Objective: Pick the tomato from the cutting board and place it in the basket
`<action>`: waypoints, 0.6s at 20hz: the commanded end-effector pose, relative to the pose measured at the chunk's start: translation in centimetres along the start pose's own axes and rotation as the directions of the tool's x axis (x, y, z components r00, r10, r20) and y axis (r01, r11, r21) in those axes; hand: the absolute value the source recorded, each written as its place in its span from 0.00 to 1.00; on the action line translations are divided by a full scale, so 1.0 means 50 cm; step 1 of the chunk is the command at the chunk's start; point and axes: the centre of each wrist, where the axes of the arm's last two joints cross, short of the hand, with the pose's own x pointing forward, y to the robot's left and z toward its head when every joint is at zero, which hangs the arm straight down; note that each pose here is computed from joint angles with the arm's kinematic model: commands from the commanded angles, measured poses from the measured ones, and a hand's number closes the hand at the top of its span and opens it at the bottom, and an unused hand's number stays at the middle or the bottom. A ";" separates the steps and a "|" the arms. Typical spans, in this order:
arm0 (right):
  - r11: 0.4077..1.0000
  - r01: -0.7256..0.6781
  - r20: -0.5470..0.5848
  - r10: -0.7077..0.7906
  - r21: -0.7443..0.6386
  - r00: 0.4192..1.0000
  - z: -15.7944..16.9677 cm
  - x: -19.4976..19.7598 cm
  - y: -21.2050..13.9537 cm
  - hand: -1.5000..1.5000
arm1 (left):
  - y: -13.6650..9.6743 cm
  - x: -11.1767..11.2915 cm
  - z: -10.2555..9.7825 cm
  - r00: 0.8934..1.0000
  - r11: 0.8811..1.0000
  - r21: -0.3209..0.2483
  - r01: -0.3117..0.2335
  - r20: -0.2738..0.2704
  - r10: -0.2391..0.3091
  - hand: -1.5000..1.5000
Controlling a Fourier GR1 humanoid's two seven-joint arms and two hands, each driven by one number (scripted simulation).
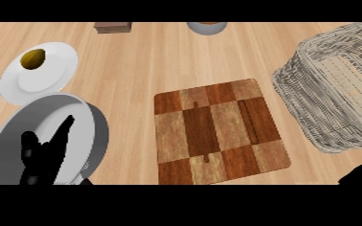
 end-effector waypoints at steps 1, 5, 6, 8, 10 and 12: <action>0.994 0.087 0.017 -0.086 -0.061 0.996 -0.005 0.068 -0.077 1.00 | -0.033 -0.022 -0.001 0.997 0.999 -0.023 -0.022 -0.076 0.021 0.50; 0.986 0.088 -0.043 -0.094 -0.138 0.995 -0.057 0.045 -0.166 1.00 | -0.014 -0.043 -0.001 0.996 0.999 -0.033 -0.008 -0.087 0.005 0.50; 0.988 0.062 -0.063 -0.072 -0.142 0.995 -0.077 0.043 -0.194 1.00 | -0.038 -0.045 0.005 0.997 0.999 -0.047 0.002 -0.071 -0.005 0.50; 0.983 0.096 -0.071 -0.109 -0.157 0.992 -0.097 0.036 -0.242 1.00 | -0.038 -0.034 -0.017 0.996 0.999 -0.047 -0.020 -0.084 0.016 0.50; 0.984 0.084 -0.094 -0.100 -0.156 0.991 -0.118 0.028 -0.291 1.00 | -0.041 -0.055 -0.002 0.996 0.999 -0.042 -0.011 -0.088 0.008 0.50; 0.984 0.071 -0.123 -0.091 -0.163 0.988 -0.144 0.009 -0.333 1.00 | -0.040 -0.060 -0.016 0.997 0.998 -0.055 -0.004 -0.078 0.000 0.50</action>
